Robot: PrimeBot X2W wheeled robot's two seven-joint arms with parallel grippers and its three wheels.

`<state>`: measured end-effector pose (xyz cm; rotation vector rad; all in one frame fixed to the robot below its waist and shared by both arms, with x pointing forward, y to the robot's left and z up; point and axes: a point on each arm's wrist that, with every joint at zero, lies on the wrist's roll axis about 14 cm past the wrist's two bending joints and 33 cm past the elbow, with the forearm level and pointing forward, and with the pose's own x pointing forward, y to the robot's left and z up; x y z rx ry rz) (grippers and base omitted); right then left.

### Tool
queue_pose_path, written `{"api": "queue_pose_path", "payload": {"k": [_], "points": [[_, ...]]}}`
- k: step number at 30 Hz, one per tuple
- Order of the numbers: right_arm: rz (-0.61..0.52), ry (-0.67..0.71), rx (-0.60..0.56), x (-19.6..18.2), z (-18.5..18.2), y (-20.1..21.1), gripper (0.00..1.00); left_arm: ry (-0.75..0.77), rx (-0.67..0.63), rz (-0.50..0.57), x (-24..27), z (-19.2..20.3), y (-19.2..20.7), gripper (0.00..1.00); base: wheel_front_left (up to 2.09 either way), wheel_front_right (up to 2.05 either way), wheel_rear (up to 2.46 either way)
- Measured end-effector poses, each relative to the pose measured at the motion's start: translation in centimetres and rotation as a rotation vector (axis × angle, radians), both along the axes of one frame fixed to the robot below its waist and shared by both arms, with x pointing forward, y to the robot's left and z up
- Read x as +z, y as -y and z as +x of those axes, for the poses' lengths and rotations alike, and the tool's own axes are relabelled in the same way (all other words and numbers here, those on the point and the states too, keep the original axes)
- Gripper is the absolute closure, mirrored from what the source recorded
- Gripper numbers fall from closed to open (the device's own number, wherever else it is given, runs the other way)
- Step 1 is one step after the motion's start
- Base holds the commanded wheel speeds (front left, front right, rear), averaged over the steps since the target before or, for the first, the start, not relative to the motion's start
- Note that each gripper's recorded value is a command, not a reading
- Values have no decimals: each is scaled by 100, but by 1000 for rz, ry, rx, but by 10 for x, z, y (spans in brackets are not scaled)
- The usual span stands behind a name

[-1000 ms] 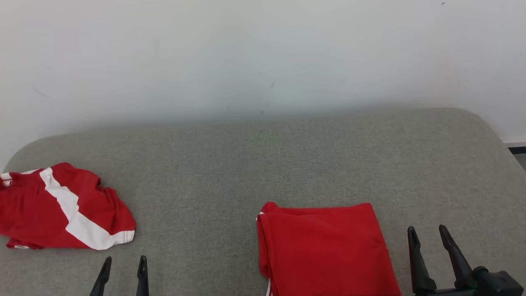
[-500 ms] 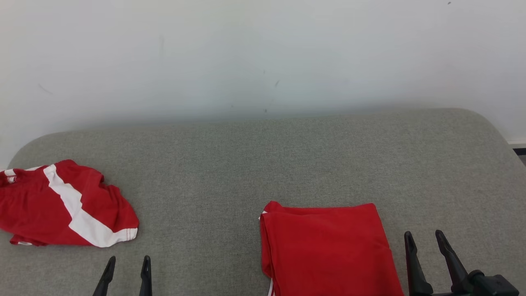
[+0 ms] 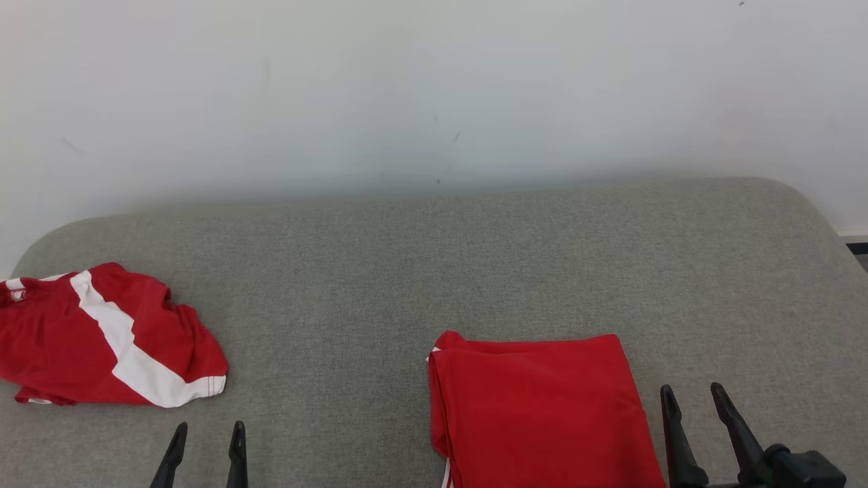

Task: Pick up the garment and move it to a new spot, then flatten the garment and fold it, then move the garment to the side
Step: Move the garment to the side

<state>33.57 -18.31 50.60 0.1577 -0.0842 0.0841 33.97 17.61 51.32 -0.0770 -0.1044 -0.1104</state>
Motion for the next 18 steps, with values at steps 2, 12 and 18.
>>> {"api": "queue_pose_path", "payload": {"k": [2,12,18], "points": [[7,-12,0,-2,3,1,0,-3,0,-1,-1,1,0,0,0,0,0],[-56,-169,45,-19,39,2,0,-29,-3,-10,-9,3,3,0,0,0,0],[-72,-273,64,-42,53,-1,0,-39,14,-14,-12,3,-1,0,0,0,0]]}}
